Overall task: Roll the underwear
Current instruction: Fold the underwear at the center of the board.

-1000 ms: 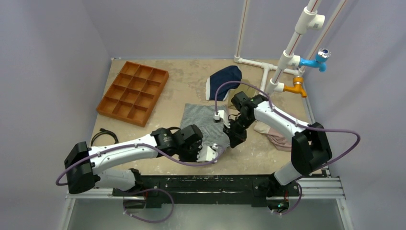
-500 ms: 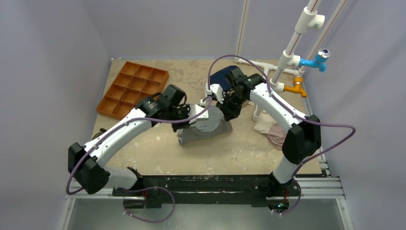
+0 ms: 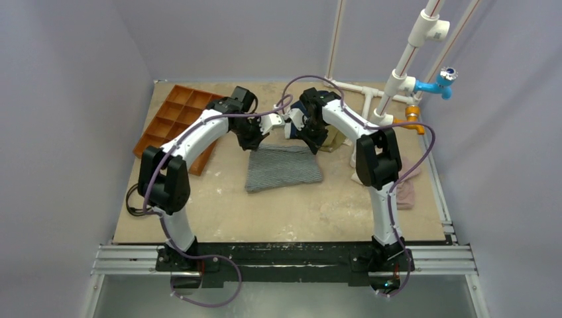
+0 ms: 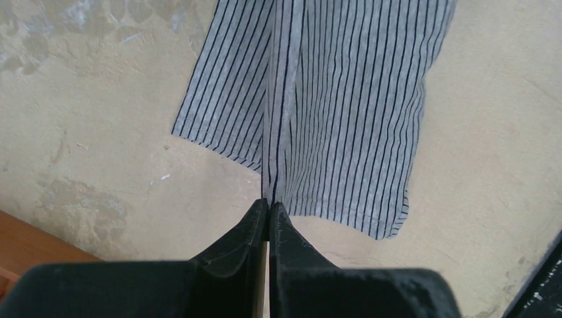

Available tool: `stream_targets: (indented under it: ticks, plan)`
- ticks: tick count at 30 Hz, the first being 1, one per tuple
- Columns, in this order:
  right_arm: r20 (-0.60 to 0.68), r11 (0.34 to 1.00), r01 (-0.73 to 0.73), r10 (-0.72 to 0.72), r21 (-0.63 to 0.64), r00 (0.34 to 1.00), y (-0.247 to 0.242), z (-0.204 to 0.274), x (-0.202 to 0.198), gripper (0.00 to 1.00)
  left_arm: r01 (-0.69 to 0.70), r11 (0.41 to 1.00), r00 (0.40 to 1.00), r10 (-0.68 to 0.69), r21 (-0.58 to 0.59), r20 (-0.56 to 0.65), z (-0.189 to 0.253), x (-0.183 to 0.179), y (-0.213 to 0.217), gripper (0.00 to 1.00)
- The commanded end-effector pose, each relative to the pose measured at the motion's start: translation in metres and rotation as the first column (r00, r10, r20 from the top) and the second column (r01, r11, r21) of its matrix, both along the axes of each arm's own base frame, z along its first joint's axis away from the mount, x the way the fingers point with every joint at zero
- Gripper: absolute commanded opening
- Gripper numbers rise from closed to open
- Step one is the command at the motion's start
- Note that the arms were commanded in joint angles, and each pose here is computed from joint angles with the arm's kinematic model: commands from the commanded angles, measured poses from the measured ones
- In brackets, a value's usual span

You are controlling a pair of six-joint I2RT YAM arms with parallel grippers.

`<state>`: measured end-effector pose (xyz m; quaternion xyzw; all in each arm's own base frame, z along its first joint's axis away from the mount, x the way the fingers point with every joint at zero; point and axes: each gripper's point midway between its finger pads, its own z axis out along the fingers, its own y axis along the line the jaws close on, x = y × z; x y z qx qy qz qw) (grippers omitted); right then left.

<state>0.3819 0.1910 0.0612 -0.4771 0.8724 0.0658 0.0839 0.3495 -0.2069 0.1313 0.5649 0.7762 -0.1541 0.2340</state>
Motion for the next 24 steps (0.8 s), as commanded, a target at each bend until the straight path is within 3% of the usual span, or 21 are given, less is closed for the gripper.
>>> stream_targets:
  ticks: [1,19,24]
  plan:
    - [0.081,0.998,0.052,-0.05,-0.026,0.995,-0.004,0.008,0.026,0.0,-0.017,1.0,0.998,0.017,0.008,0.052,-0.005,0.032,0.002,0.0]
    - [0.178,0.993,0.114,-0.107,-0.029,0.978,-0.004,0.015,0.054,0.0,-0.181,0.982,0.979,0.174,0.055,0.108,-0.033,0.07,0.011,0.0]
    - [0.189,0.988,0.142,-0.13,-0.054,0.973,-0.008,0.0,0.061,0.08,-0.243,0.967,0.964,0.231,0.08,0.131,-0.044,0.084,0.016,0.0]
